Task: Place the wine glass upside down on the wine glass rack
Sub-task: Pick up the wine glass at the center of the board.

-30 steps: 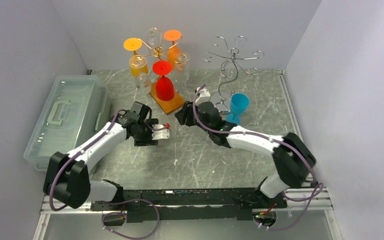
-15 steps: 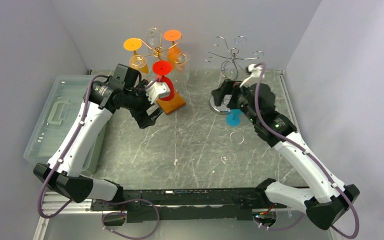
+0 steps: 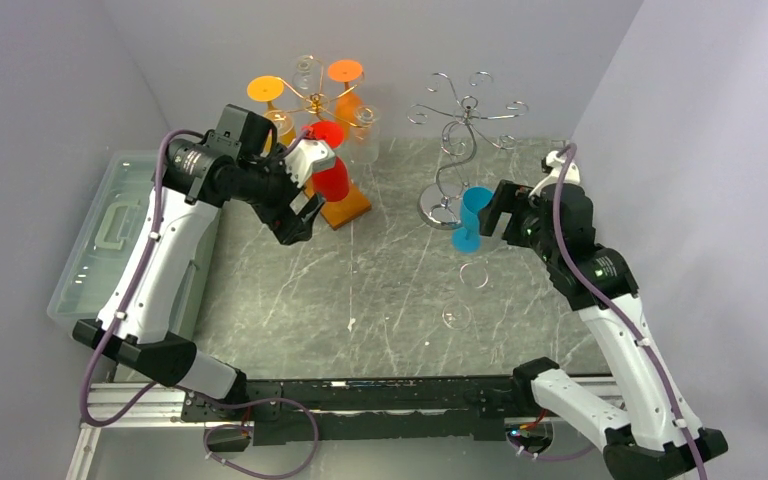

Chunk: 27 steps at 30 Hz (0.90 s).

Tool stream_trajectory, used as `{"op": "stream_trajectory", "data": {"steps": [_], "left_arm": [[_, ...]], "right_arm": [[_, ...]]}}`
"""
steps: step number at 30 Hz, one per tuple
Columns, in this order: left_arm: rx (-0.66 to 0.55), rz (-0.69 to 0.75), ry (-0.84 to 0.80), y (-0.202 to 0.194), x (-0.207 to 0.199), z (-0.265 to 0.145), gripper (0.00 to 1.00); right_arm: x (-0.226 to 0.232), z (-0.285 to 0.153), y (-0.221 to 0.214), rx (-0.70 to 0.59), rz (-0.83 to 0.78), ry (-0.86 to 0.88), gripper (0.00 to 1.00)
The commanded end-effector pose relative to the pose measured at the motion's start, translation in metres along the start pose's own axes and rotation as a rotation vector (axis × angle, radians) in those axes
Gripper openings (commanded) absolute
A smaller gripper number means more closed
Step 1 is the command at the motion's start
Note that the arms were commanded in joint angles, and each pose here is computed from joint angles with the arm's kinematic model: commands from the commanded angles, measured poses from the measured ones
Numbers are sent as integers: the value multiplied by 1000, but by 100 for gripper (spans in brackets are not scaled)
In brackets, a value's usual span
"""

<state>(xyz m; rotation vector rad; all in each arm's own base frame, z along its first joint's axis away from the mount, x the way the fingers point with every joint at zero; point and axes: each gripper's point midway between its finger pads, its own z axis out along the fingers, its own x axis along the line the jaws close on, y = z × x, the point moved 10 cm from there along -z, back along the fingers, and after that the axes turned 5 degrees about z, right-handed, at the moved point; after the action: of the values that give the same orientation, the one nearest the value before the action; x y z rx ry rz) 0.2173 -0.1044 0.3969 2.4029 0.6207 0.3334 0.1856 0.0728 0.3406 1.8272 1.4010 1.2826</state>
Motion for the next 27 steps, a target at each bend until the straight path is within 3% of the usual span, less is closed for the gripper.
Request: {"op": "stream_trajectory", "data": {"steps": [1, 4, 11, 18, 27], "left_arm": [[-1, -74, -24, -1, -3, 6, 99], [18, -86, -27, -6, -1, 15, 100], [44, -86, -54, -12, 1, 33, 99], [37, -97, -73, -7, 3, 39, 99], [16, -94, -99, -7, 2, 41, 100]], "right_arm": [[-5, -18, -10, 153, -9, -5, 81], [-12, -30, -25, 256, 12, -33, 68], [-14, -48, -50, 383, 57, 65, 65], [-21, -32, -76, 475, 71, 68, 60], [-24, -9, -77, 451, 37, -3, 57]]}}
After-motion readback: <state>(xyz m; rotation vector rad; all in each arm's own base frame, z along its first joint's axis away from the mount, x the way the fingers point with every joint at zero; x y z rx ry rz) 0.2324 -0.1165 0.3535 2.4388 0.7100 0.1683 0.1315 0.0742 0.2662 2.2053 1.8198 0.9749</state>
